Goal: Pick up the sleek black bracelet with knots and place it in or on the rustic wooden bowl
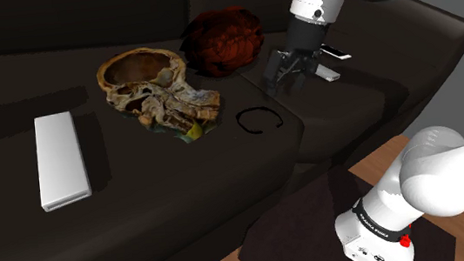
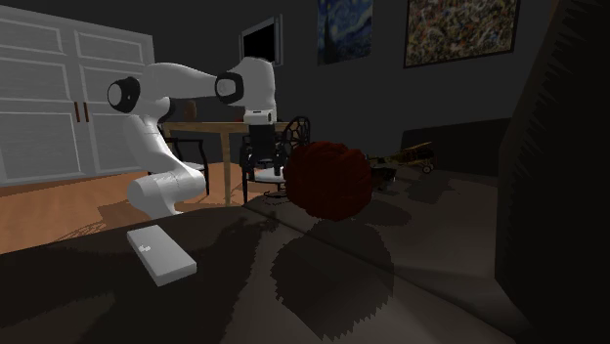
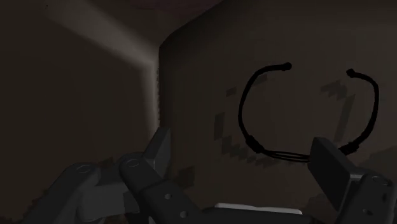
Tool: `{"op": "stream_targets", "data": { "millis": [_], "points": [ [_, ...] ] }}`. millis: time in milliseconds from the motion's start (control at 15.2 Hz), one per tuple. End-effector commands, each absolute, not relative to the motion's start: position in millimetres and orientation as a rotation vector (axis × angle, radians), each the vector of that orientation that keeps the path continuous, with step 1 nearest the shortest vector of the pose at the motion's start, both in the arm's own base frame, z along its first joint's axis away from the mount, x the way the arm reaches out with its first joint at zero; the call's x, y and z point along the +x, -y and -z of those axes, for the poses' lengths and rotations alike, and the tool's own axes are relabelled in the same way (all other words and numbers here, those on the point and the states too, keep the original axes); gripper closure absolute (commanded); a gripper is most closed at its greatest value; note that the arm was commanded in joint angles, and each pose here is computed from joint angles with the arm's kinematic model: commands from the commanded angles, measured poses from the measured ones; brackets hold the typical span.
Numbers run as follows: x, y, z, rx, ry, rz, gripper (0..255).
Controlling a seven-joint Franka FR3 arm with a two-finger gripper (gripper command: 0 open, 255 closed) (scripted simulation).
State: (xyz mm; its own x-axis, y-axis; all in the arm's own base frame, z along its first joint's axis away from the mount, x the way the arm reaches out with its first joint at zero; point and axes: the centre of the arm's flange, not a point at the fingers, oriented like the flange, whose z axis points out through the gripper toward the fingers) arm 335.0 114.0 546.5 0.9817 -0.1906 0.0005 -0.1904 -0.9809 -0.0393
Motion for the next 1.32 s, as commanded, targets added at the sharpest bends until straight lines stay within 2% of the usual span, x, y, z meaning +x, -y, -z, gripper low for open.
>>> {"op": "stream_targets", "data": {
  "millis": [0,462,924,990,1254],
  "points": [
    [335.7,-120.7,-535.4,-3.075,-0.314,-0.009,0],
    [335.7,-122.5,-500.7,-3.075,-0.314,-0.009,0],
    [335.7,-122.5,-500.8,-3.075,-0.314,-0.009,0],
    [335.7,-122.5,-500.8,-3.075,-0.314,-0.009,255],
    [335.7,-122.5,-500.8,-3.075,-0.314,-0.009,255]
  ]
}}
